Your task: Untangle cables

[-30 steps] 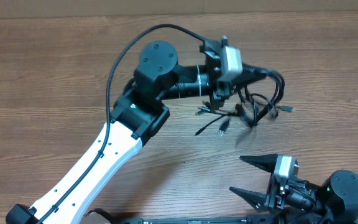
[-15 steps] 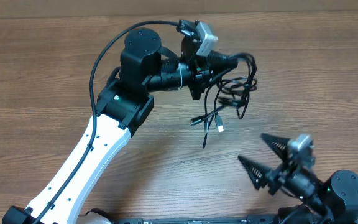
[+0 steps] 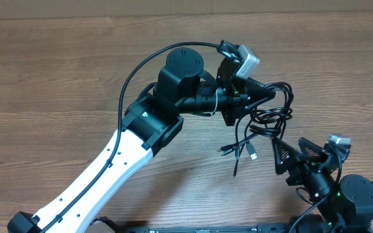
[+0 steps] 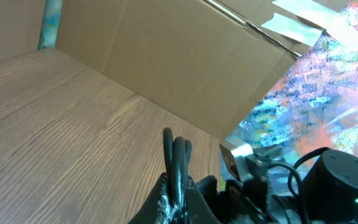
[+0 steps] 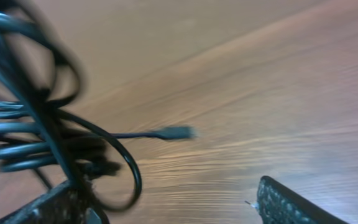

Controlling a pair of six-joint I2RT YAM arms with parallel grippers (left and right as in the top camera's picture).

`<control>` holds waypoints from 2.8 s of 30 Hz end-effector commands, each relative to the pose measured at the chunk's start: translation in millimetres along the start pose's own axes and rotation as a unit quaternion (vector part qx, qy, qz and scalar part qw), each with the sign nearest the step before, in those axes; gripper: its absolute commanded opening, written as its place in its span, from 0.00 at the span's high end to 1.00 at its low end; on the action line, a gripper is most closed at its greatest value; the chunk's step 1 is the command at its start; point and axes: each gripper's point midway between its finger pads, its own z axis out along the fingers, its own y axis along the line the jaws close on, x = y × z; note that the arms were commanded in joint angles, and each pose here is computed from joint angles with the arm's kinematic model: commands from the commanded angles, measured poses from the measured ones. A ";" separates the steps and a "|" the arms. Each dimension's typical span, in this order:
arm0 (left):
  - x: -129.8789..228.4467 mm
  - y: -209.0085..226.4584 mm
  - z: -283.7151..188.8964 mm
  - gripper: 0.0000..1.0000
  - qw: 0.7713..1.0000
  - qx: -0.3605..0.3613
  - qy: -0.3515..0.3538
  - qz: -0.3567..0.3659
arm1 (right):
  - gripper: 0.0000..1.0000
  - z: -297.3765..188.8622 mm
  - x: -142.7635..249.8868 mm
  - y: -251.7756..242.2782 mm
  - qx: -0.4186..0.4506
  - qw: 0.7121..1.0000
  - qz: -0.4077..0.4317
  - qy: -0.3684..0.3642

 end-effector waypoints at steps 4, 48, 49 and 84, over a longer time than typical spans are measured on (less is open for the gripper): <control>-0.9 -27.3 -0.8 0.96 0.999 0.051 0.011 0.002 | 0.23 -4.6 -10.8 -28.9 0.083 0.994 0.051 -0.038; 43.3 20.3 15.9 0.96 0.976 -0.167 0.032 -0.136 | 0.21 -1.7 -1.4 5.4 -0.012 0.998 -0.054 -0.001; 43.9 16.9 17.8 0.96 0.977 -0.163 0.033 -0.135 | 0.21 -1.6 -1.3 5.4 -0.012 0.998 -0.054 -0.001; 0.0 -8.4 27.9 0.96 0.989 -0.107 -0.046 -0.095 | 0.24 2.8 7.9 -23.2 0.055 0.997 -0.051 0.006</control>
